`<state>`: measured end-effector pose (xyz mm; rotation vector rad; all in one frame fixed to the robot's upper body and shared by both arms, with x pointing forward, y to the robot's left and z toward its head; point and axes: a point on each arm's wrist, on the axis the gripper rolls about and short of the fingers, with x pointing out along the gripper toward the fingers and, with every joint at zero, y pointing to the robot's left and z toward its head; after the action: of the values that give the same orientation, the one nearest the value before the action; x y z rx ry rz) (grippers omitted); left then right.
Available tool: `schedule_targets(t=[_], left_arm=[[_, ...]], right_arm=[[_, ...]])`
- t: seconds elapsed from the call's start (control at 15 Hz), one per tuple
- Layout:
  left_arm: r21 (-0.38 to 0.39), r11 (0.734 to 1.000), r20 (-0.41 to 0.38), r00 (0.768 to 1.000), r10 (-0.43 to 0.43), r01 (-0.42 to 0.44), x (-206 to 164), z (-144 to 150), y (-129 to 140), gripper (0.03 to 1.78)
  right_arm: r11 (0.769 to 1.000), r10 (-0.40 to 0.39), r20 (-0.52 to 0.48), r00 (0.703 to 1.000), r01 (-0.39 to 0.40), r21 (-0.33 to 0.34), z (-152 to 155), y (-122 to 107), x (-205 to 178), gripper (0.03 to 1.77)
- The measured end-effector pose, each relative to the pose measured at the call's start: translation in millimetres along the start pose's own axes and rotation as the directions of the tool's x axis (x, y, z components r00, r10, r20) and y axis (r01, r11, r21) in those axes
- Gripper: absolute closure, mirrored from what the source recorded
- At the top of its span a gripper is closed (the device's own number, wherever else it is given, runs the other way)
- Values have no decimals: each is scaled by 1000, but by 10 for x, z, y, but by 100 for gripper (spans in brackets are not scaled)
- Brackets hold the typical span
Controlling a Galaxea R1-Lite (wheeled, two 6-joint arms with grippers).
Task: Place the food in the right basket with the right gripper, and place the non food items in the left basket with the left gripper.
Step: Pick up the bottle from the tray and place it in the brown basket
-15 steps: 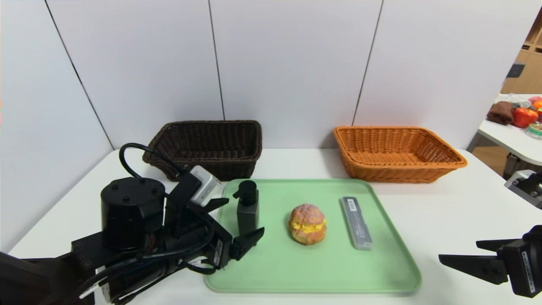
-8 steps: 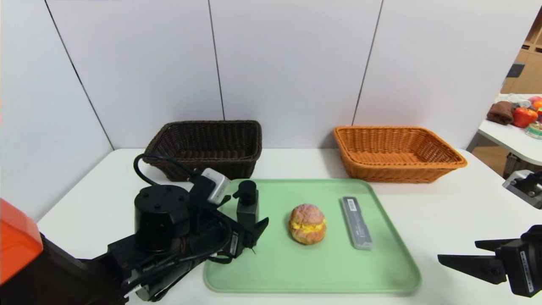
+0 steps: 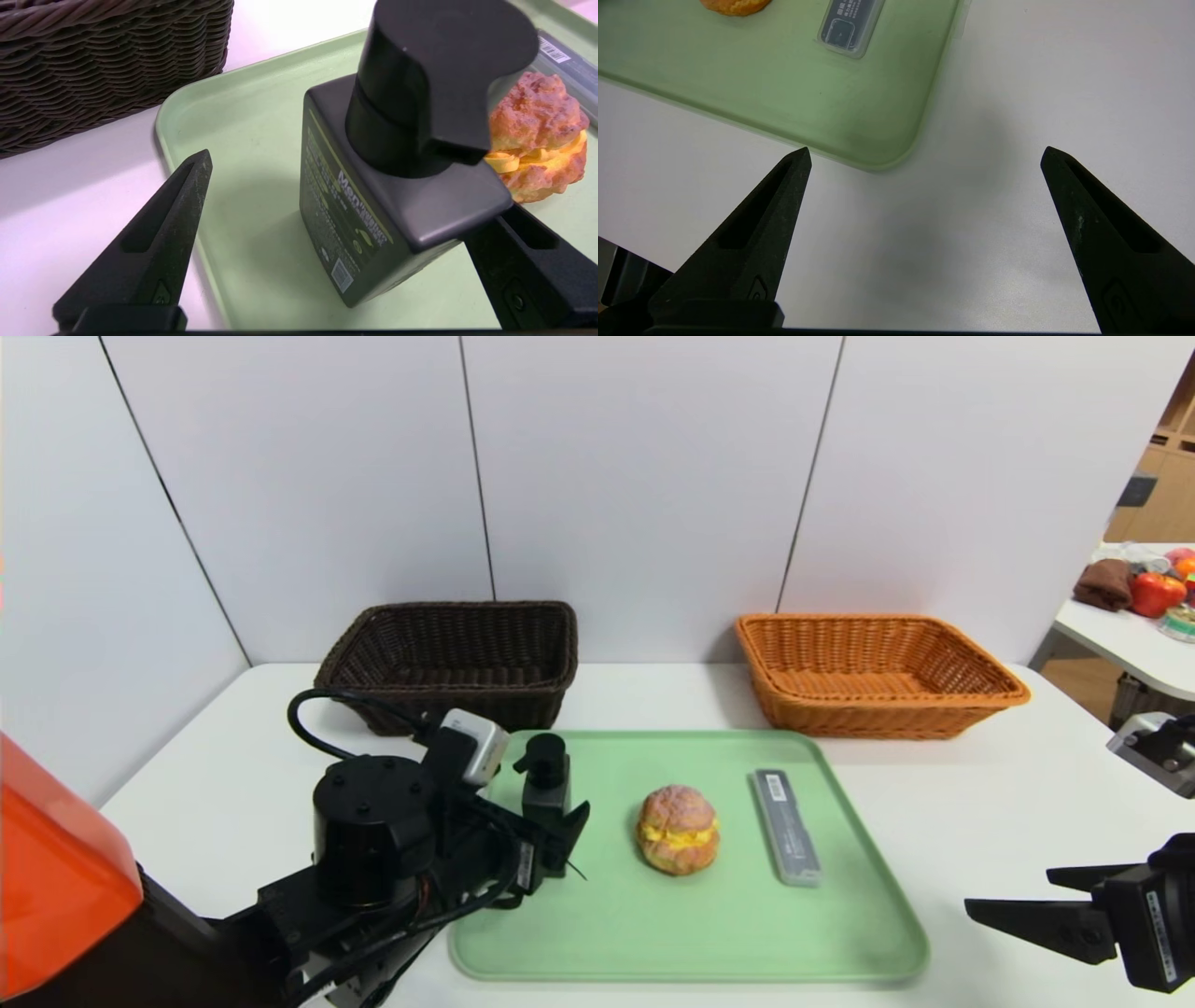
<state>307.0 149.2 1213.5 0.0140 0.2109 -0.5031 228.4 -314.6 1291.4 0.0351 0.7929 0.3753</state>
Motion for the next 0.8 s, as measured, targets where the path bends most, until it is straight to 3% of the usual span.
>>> schedule_targets(t=[0.2,0.47,0.73,0.8], left_arm=[[0,1000,7,1000,0,0,8,-4,-5,12],[2,1000,11,1000,-3,3,6,1,-12,77],[4,1000,30,999,-14,13,-21,16,-33,120],[4,1000,41,999,-21,21,-44,27,-47,120]], right_arm=[[1000,0,1,1000,0,-1,0,1,-2,10],[1000,0,4,1000,0,-2,1,2,-6,10],[1000,2,4,1000,-2,-1,-5,2,-6,10],[1000,2,3,1000,-2,-1,-8,2,-6,10]])
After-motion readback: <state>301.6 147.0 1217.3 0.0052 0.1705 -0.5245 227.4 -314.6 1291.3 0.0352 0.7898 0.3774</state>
